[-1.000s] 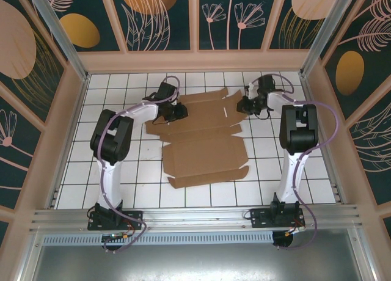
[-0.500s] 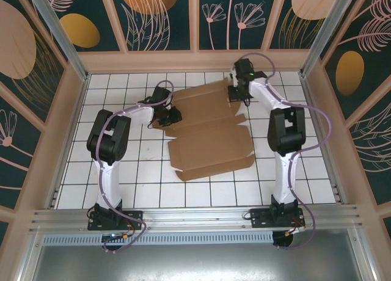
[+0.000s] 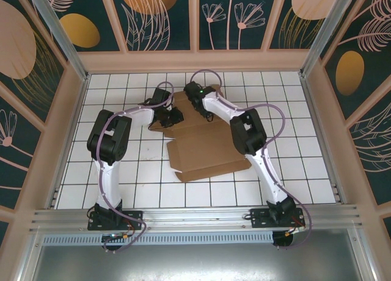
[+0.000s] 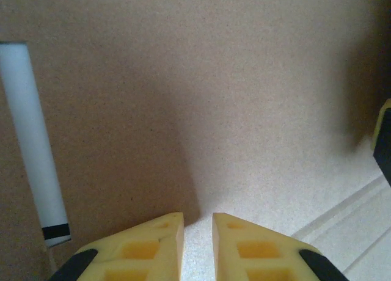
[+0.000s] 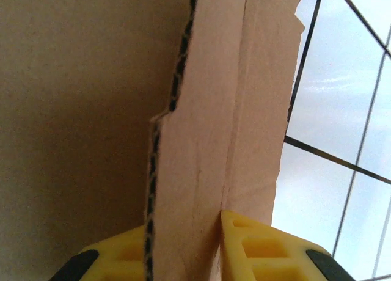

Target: Fold the paper box

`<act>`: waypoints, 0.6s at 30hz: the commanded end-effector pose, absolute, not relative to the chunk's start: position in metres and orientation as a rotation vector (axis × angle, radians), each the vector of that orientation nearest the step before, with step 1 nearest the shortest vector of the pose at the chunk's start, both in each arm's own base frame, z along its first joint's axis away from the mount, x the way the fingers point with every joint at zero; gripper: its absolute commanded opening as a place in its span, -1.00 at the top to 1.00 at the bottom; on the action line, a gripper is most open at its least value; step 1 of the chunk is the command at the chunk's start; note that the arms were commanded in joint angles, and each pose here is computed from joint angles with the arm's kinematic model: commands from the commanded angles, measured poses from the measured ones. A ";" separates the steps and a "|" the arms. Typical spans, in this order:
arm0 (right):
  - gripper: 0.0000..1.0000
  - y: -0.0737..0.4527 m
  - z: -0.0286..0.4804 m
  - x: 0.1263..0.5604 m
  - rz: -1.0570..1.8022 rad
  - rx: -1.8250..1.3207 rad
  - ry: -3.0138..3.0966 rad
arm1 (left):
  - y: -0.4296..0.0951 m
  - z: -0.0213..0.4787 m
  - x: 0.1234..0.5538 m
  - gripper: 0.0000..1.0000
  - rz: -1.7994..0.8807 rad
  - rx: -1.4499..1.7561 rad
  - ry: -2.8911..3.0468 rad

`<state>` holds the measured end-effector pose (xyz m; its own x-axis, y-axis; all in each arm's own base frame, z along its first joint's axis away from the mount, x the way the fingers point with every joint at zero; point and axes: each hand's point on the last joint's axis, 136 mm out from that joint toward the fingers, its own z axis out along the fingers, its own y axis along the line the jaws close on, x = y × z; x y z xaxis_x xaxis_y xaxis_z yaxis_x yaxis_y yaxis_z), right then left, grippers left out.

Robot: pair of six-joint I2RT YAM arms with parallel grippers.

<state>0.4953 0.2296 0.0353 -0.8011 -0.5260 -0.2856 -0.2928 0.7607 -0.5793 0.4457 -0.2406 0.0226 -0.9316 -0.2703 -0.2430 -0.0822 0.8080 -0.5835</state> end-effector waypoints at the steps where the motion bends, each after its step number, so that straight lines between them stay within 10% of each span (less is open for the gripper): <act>1: 0.58 0.224 0.059 0.502 -0.776 -0.572 2.471 | -0.247 0.023 0.440 0.61 -0.877 -0.259 2.686; 18: 0.38 0.147 0.104 0.502 -0.490 -0.369 2.518 | -0.239 0.022 0.444 0.63 -0.800 -0.256 2.693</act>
